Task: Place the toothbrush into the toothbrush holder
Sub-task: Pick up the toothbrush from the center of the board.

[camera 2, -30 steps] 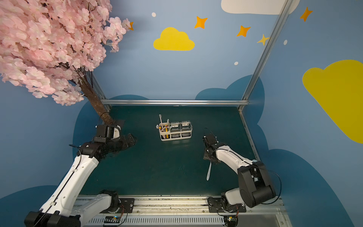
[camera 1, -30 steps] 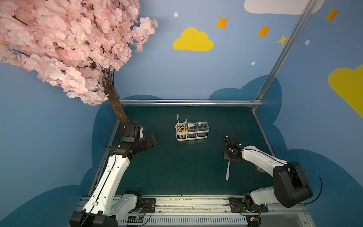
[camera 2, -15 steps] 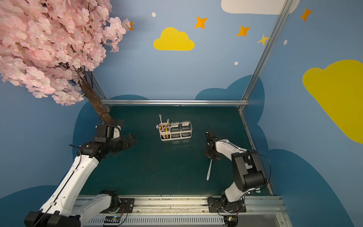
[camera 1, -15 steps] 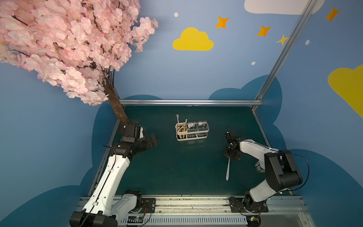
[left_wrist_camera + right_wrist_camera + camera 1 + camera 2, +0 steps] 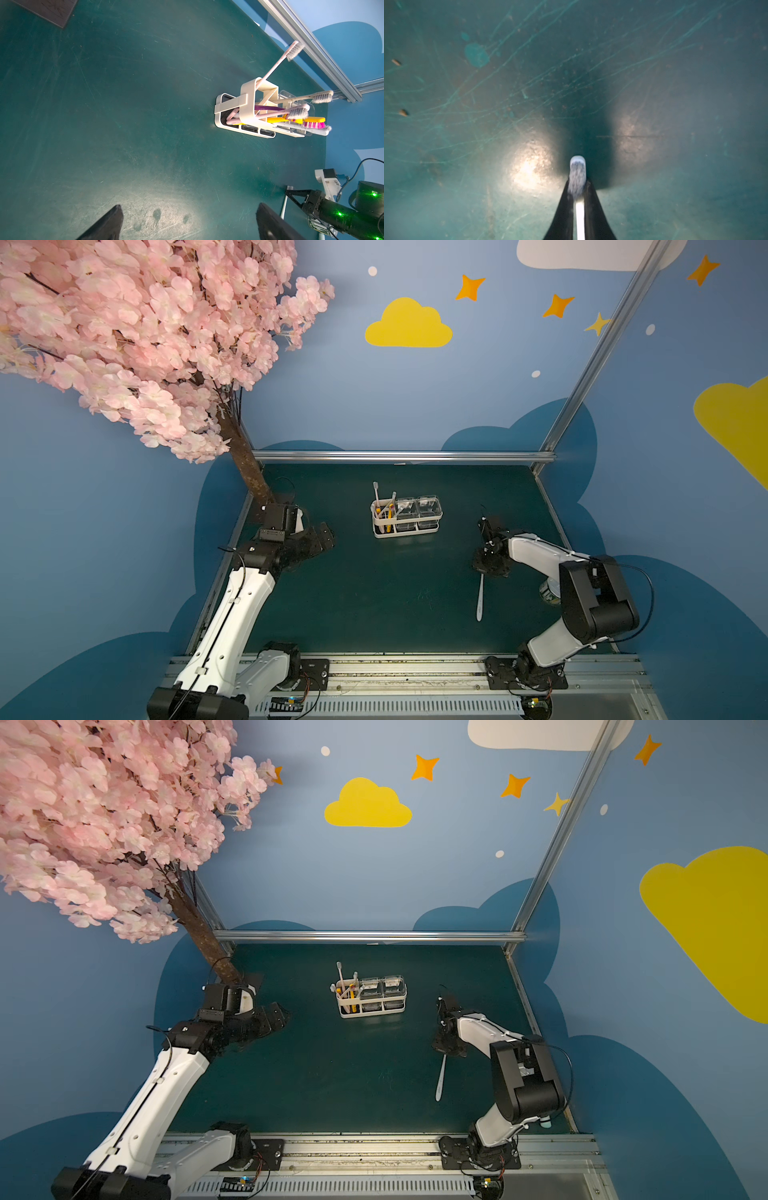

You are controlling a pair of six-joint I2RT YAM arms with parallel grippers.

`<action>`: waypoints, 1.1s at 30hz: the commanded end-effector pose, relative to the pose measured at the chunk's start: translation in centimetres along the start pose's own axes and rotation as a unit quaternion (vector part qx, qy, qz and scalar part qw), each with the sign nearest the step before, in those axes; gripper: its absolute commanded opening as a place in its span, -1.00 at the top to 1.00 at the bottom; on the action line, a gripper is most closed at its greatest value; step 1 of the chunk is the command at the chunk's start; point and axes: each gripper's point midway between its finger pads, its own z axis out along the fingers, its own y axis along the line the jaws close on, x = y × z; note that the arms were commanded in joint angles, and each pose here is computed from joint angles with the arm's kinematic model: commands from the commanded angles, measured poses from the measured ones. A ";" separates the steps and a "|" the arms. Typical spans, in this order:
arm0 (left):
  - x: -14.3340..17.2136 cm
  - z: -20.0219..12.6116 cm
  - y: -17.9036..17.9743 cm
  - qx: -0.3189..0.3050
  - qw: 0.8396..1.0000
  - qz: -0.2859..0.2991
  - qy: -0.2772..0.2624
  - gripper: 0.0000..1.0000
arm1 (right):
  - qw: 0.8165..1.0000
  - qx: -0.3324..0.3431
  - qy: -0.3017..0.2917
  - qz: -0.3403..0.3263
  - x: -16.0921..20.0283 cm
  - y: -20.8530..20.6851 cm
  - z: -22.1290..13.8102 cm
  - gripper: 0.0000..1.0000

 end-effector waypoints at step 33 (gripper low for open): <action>0.4 0.4 0.2 0.002 1.000 -0.003 0.008 -0.99 | 0.973 -0.147 -0.162 -0.078 -5.5 6.9 -10.8 1.00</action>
